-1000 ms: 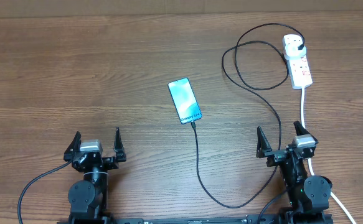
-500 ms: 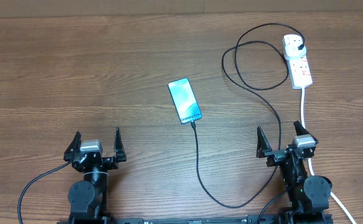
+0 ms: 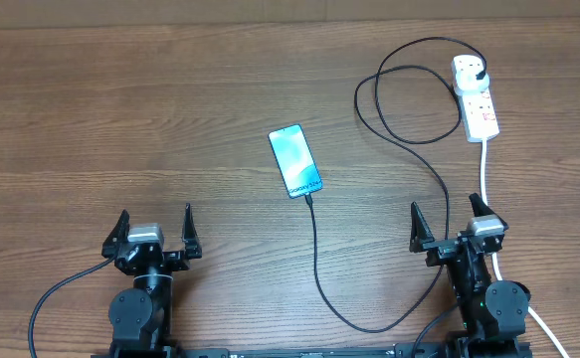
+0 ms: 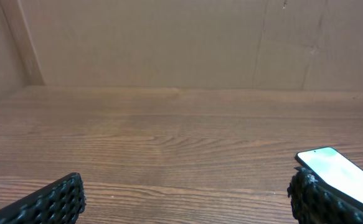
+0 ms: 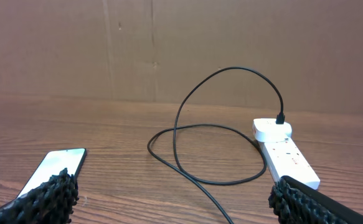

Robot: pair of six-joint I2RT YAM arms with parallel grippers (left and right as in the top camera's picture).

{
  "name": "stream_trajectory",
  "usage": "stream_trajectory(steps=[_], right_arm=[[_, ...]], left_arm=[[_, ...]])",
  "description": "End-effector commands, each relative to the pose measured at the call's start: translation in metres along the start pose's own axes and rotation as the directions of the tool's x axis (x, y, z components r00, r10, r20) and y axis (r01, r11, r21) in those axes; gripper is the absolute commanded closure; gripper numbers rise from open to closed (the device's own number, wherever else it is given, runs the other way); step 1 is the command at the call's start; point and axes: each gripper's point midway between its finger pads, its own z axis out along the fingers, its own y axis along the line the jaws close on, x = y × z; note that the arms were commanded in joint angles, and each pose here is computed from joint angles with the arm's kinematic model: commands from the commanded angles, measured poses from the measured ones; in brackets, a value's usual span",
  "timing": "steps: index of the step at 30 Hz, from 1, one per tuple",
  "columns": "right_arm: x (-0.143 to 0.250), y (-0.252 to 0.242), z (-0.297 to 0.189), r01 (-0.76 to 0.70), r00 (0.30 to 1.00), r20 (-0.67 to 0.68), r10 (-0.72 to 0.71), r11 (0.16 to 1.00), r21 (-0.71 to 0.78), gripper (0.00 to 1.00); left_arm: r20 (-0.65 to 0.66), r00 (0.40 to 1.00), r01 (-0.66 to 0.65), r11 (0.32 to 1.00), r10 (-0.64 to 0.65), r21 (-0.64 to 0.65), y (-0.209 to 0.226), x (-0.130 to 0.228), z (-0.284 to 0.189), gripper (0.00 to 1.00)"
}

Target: Plug charger to phone and switch on socket

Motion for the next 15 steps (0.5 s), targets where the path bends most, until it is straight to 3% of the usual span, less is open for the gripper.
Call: stream_trajectory(steps=[1, 15], right_arm=[[0.0017, 0.0, 0.0, 0.005, 1.0, 0.004, -0.005, 1.0, 0.002, 0.0], [0.0018, 0.0023, 0.0, -0.017, 1.0, 0.004, 0.017, 1.0, -0.012, 0.0]], left_arm=[[0.006, 1.0, -0.018, 1.0, 0.018, -0.005, 0.0013, 0.0004, -0.0001, 0.0], [0.006, 1.0, -0.018, 1.0, 0.018, -0.005, 0.0013, 0.0004, -0.0001, 0.0]])
